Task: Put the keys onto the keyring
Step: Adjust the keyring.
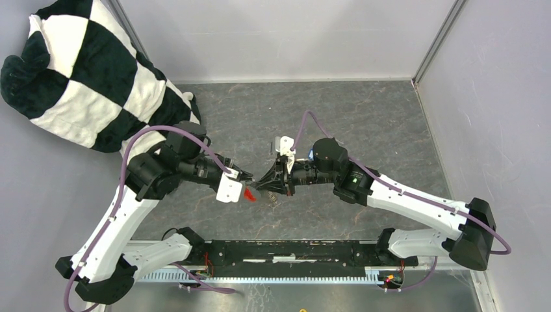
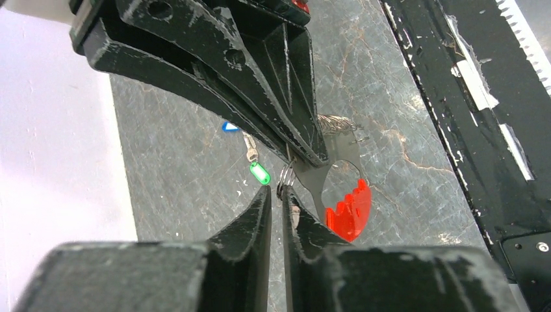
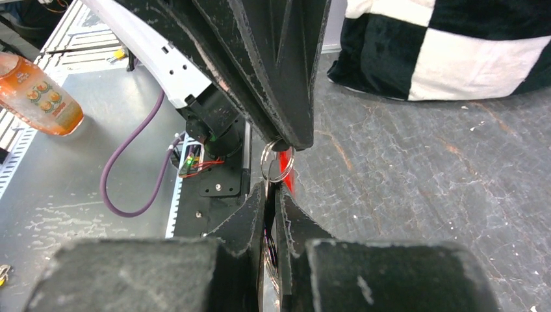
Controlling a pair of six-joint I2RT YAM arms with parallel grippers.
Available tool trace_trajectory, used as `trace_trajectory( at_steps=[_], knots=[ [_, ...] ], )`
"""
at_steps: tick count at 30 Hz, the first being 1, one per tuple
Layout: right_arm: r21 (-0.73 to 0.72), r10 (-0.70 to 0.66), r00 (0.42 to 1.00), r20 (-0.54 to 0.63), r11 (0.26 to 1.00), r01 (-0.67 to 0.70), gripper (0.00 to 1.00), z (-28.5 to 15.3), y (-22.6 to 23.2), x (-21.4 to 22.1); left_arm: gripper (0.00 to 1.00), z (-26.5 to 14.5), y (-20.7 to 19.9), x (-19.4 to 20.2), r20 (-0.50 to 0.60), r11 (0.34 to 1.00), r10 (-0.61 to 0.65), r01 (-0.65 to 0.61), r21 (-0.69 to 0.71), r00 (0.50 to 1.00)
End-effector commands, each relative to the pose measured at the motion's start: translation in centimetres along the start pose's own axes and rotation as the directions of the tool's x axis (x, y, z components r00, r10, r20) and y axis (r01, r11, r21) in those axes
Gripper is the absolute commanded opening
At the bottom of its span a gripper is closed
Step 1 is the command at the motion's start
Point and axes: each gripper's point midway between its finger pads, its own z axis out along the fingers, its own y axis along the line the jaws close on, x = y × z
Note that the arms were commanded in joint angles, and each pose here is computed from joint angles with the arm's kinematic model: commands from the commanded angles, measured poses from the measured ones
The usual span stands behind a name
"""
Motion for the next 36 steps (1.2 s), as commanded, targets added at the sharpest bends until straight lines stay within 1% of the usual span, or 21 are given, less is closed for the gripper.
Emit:
trace_trajectory(
  at_steps=[1,3,6,9,10,11,12,15,17,19,21,23,25,28,33,34,36],
  knots=[
    [-0.033,-0.036,0.998,0.054,0.999,0.038,0.01,0.0,0.7,-2.7,0.15,-0.7,0.7,-1.2,0.016,0.998,0.062,-0.062,-0.019,0.998],
    [-0.032,-0.039,0.998,0.054,0.999,0.041,0.01,-0.1,0.6,-2.8,0.11,-0.7,0.2,-1.2,0.022,0.998,0.059,-0.059,0.002,0.998],
    [-0.034,-0.039,0.998,0.056,0.999,0.041,0.01,-0.1,0.6,-3.0,0.11,-0.6,-0.4,-1.3,0.032,0.999,0.04,-0.04,0.029,0.999],
    [-0.039,-0.039,0.998,0.055,0.998,0.041,0.01,-0.1,0.7,-3.0,0.17,-0.3,-1.2,-1.2,0.033,0.997,0.019,-0.021,0.075,0.999],
    [-0.042,-0.039,0.998,0.055,0.998,0.041,0.01,-0.1,0.8,-3.1,0.22,-0.3,-1.5,-0.9,0.023,0.996,0.015,-0.017,0.089,1.0],
    [-0.046,-0.039,0.998,0.053,0.998,0.041,0.01,-0.1,0.8,-3.1,0.29,-0.2,-1.5,-0.7,0.014,0.996,0.017,-0.018,0.093,1.0],
    [-0.049,-0.037,0.998,0.05,0.998,0.039,0.01,0.0,0.8,-3.0,0.34,-0.2,-1.5,-0.6,0.01,0.995,0.029,-0.03,0.093,1.0],
    [-0.06,-0.037,0.998,0.047,0.997,0.04,0.01,0.1,0.9,-2.9,0.38,-0.2,-0.6,-0.6,0.01,0.997,0.061,-0.061,0.052,0.998],
    [-0.068,-0.033,0.999,0.04,0.997,0.036,0.01,0.1,1.0,-2.8,0.38,-0.2,0.2,-0.9,0.016,0.997,0.081,-0.082,0.008,0.997],
    [-0.072,-0.034,0.999,0.035,0.997,0.037,0.01,0.1,1.1,-2.7,0.33,-0.4,0.5,-1.2,0.024,0.994,0.107,-0.107,-0.016,0.994],
    [-0.075,-0.033,0.999,0.029,0.997,0.036,0.01,0.1,1.1,-2.6,0.29,-0.6,0.7,-1.4,0.025,0.994,0.112,-0.111,-0.024,0.993],
    [-0.076,-0.033,0.999,0.028,0.996,0.035,0.01,0.1,1.1,-2.6,0.26,-0.6,0.6,-1.6,0.031,0.995,0.102,-0.101,-0.019,0.994],
    [-0.078,-0.031,0.999,0.026,0.996,0.033,0.01,0.2,1.1,-2.6,0.26,-0.5,0.1,-1.6,0.04,0.996,0.094,-0.094,0.002,0.995],
    [-0.083,-0.028,0.999,0.026,0.996,0.03,0.01,0.3,1.2,-2.7,0.25,-0.3,-1.4,-1.2,0.033,0.995,0.059,-0.061,0.074,0.998],
    [-0.081,-0.025,0.999,0.022,0.996,0.027,0.01,0.3,1.1,-2.6,0.3,-0.1,-2.1,-0.5,0.007,0.993,0.04,-0.04,0.113,0.999],
    [-0.083,-0.027,0.999,0.024,0.996,0.029,0.01,0.2,1.1,-2.7,0.3,-0.1,-2.0,-0.6,0.008,0.992,0.048,-0.049,0.114,0.999],
    [-0.085,-0.024,0.999,0.022,0.996,0.026,0.01,0.3,1.2,-2.6,0.25,0.0,-1.4,-0.8,0.013,0.994,0.065,-0.066,0.091,0.998]
  ],
)
